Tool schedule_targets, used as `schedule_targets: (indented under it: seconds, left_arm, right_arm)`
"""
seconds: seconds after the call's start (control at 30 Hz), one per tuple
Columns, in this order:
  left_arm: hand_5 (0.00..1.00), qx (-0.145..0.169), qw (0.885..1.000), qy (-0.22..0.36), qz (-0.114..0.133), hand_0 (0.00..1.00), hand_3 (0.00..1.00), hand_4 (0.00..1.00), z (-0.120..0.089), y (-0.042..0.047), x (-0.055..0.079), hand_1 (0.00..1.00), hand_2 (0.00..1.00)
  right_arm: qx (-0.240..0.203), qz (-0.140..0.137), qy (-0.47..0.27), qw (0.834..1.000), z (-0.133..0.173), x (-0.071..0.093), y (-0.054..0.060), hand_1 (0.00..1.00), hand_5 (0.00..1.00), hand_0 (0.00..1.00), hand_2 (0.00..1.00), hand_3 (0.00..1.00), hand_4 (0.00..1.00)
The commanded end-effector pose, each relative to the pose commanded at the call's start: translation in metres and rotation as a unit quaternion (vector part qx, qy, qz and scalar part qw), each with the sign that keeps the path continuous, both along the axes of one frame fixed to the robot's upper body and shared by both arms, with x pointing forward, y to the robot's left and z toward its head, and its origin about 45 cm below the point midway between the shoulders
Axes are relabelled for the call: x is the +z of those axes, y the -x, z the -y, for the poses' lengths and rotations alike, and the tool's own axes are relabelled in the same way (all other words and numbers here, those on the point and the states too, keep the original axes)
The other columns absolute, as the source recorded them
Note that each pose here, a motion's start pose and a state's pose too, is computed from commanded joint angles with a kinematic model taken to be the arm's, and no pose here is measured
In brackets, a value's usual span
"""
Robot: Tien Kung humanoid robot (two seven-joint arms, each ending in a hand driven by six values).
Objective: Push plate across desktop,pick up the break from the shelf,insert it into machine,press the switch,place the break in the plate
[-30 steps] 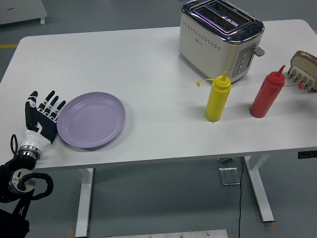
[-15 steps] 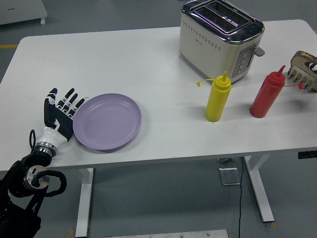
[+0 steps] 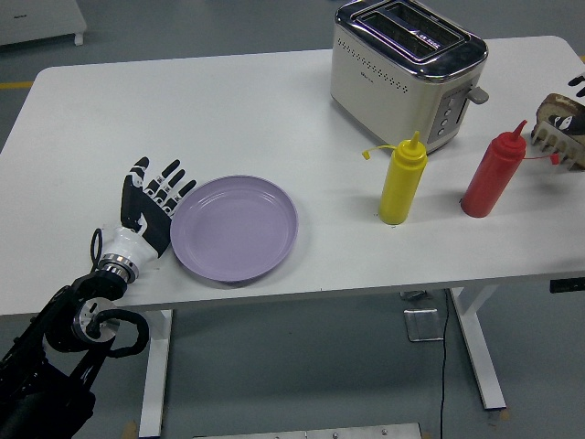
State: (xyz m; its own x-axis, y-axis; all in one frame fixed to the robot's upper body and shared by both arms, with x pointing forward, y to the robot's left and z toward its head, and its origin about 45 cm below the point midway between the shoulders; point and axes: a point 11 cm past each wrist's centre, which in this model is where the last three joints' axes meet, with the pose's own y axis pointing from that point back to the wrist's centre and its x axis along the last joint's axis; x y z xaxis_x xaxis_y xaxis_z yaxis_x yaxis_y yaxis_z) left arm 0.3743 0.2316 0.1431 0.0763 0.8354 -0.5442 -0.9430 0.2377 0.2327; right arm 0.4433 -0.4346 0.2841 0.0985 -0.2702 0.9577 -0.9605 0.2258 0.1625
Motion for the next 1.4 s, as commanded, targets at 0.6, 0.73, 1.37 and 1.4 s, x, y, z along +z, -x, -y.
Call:
schedule_targets:
  seconds: [0.6, 0.73, 1.37, 1.4]
  left_arm:
    - [0.998, -0.045, 0.999, 0.018, 0.008, 0.885, 0.899, 0.661, 0.046, -0.0061, 0.010, 0.927, 0.995]
    - [0.998, -0.037, 0.999, 0.020, 0.014, 0.886, 0.899, 0.661, 0.043, -0.0086, 0.014, 0.927, 0.995]
    - [0.998, 0.118, 0.988, 0.048, 0.092, 0.875, 0.880, 0.660, -0.053, -0.0074, 0.063, 0.916, 0.986]
    - [0.998, 0.126, 0.986, 0.050, 0.095, 0.875, 0.880, 0.660, -0.059, -0.0047, 0.065, 0.916, 0.986]
  right_arm:
    - [0.004, 0.020, 0.044, 0.999, 0.002, -0.006, -0.007, 0.423, 0.094, 0.348, 0.486, 0.509, 0.528]
    - [0.010, 0.038, 0.051, 0.998, 0.000, -0.003, -0.008, 0.409, 0.050, 0.301, 0.473, 0.490, 0.450]
    - [0.030, 0.150, 0.045, 0.987, -0.013, 0.054, -0.006, 0.407, 0.005, 0.325, 0.462, 0.481, 0.330]
    - [0.032, 0.160, 0.045, 0.986, -0.015, 0.060, -0.005, 0.407, 0.005, 0.325, 0.462, 0.481, 0.330]
